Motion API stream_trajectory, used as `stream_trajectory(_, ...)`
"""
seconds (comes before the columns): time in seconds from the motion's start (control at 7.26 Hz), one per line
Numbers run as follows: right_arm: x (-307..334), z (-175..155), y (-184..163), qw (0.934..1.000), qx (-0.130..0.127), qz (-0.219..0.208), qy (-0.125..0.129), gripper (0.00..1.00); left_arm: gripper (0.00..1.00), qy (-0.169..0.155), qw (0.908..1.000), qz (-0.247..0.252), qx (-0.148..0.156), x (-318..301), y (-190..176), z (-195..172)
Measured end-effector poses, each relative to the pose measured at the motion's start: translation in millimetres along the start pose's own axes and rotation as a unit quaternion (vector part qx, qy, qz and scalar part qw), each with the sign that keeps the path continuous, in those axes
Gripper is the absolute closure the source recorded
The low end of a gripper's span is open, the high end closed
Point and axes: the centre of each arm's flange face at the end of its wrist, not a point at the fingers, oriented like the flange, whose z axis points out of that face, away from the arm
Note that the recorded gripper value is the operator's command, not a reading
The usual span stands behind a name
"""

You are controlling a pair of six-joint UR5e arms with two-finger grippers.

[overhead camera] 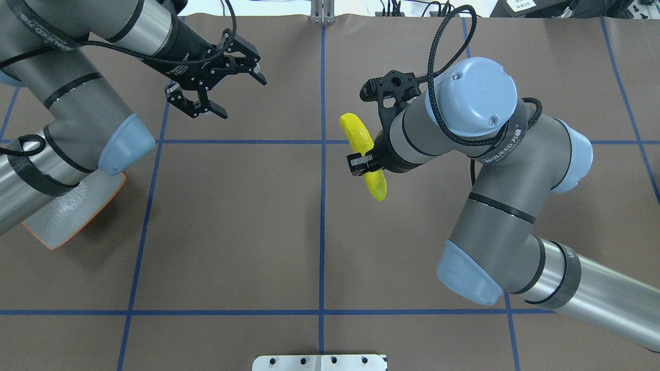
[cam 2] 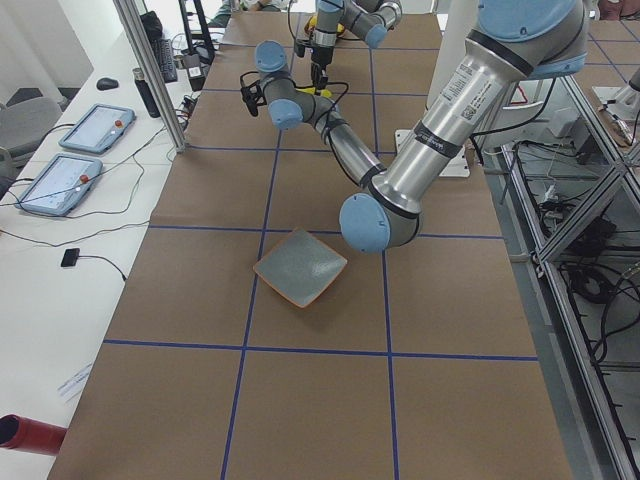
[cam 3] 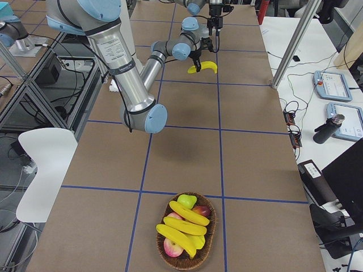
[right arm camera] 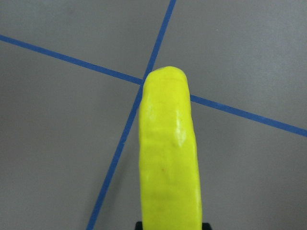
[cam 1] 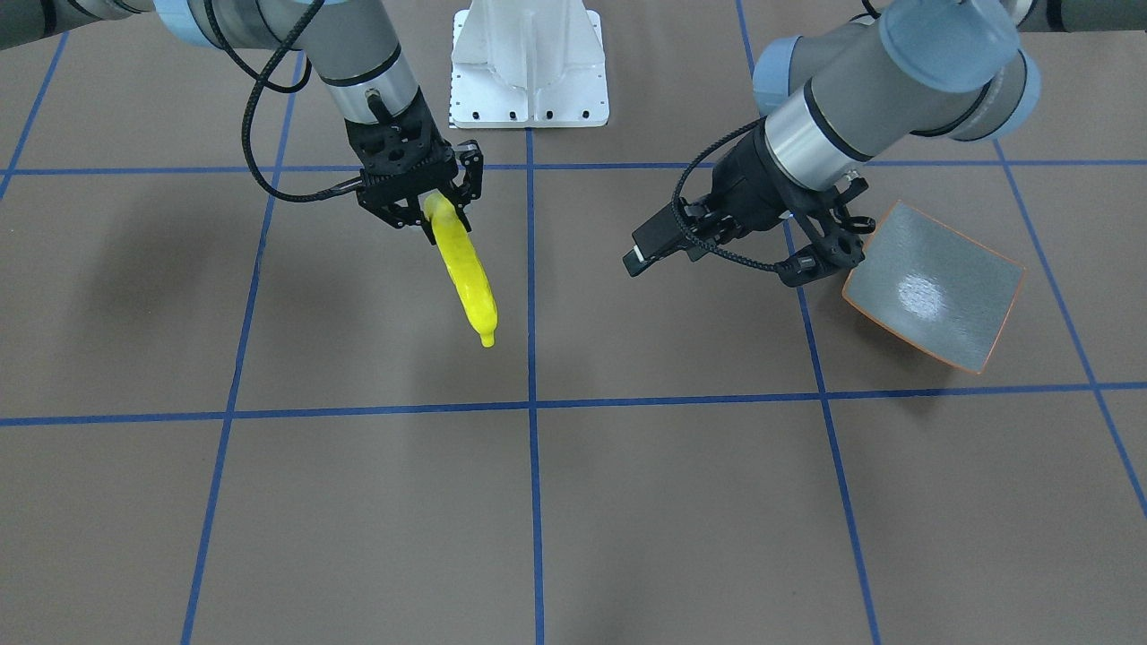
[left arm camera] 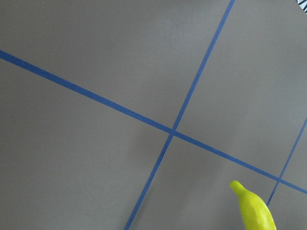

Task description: Transfer all bananas from basket to plate

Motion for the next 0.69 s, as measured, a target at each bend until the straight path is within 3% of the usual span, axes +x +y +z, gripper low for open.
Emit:
stream_trajectory(0.28, -12, -2, -1, 0.9966, 0.012, 0.051, -0.064, 1.0, 0.0, 0.054, 0.9984, 0.002, 0.019, 3, 6, 16)
stream_trajectory(0.69, -26, -10, -2, 0.9805, 0.027, 0.119, -0.154, 1.0, 0.0, 0.102, 0.9946, 0.008, 0.012, 9, 23, 26)
